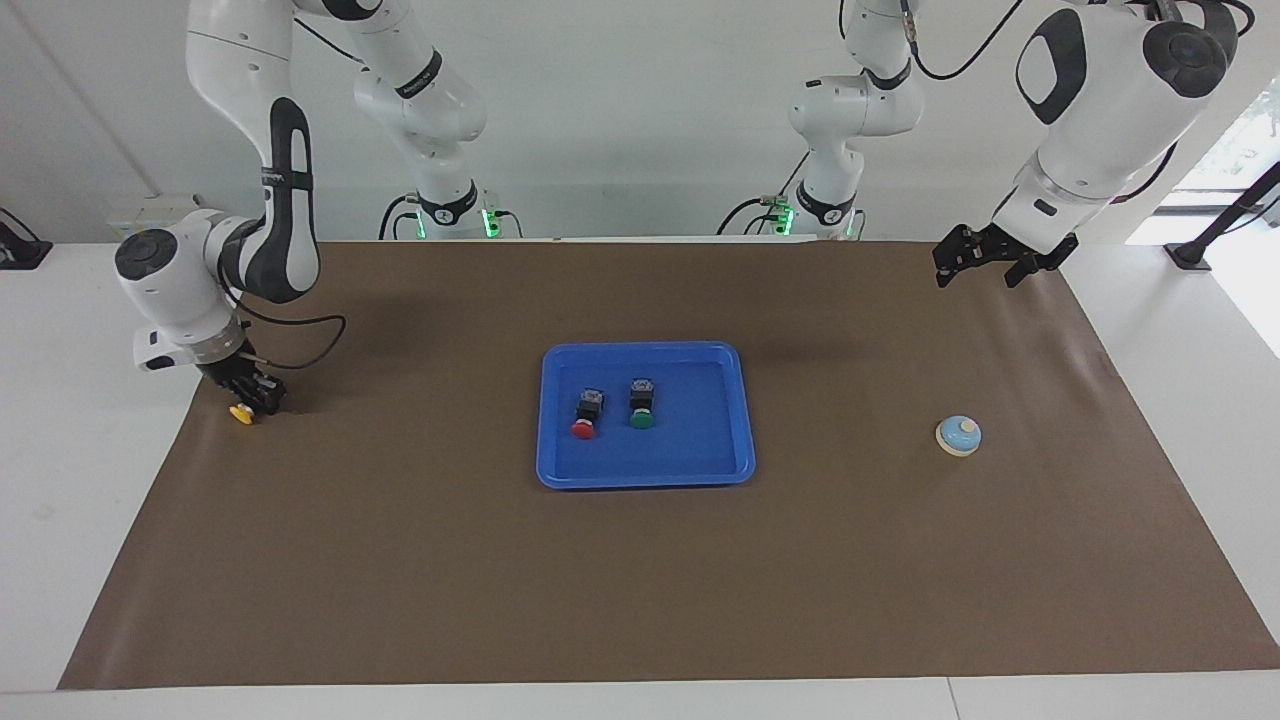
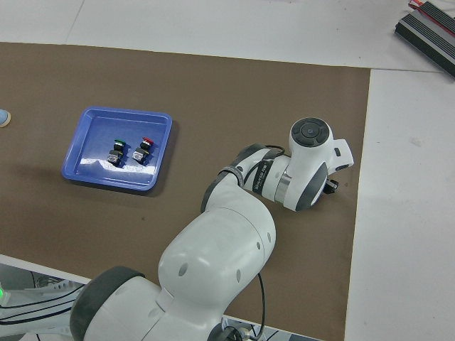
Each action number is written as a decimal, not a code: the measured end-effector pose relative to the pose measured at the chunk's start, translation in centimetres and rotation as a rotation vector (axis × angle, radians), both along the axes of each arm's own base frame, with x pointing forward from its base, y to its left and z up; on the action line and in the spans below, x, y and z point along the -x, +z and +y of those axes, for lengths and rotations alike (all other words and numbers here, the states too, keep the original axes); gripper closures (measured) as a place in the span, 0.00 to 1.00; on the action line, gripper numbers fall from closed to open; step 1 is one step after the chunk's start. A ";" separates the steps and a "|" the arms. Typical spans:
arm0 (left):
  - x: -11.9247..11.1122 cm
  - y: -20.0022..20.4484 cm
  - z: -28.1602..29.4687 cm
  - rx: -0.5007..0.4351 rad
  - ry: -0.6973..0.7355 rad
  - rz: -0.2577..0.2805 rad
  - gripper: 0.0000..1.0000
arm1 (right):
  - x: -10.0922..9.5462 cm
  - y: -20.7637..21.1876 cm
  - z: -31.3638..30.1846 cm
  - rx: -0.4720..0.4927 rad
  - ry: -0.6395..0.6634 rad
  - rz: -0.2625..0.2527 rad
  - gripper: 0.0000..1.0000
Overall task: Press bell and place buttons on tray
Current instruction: 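Carry the yellow-capped button into the blue tray and release it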
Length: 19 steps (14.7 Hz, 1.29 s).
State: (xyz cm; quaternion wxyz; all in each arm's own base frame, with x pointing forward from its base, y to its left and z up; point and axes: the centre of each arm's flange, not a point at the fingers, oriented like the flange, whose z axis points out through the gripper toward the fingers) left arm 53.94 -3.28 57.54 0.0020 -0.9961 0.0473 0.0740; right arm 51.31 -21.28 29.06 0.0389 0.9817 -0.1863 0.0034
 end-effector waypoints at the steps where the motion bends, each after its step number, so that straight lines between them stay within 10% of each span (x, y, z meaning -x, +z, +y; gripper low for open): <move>1: 0.0 0.0 0.0 0.000 0.000 0.000 0.00 | -0.5 0.6 0.8 -0.005 0.015 0.019 0.59; 9: 0.0 0.0 0.0 0.000 0.000 0.000 0.00 | -8.6 14.6 24.0 -0.053 0.102 0.110 0.59; 19: 0.0 0.0 0.0 0.000 0.000 0.000 0.00 | -3.0 12.7 58.7 -0.154 0.238 0.141 0.59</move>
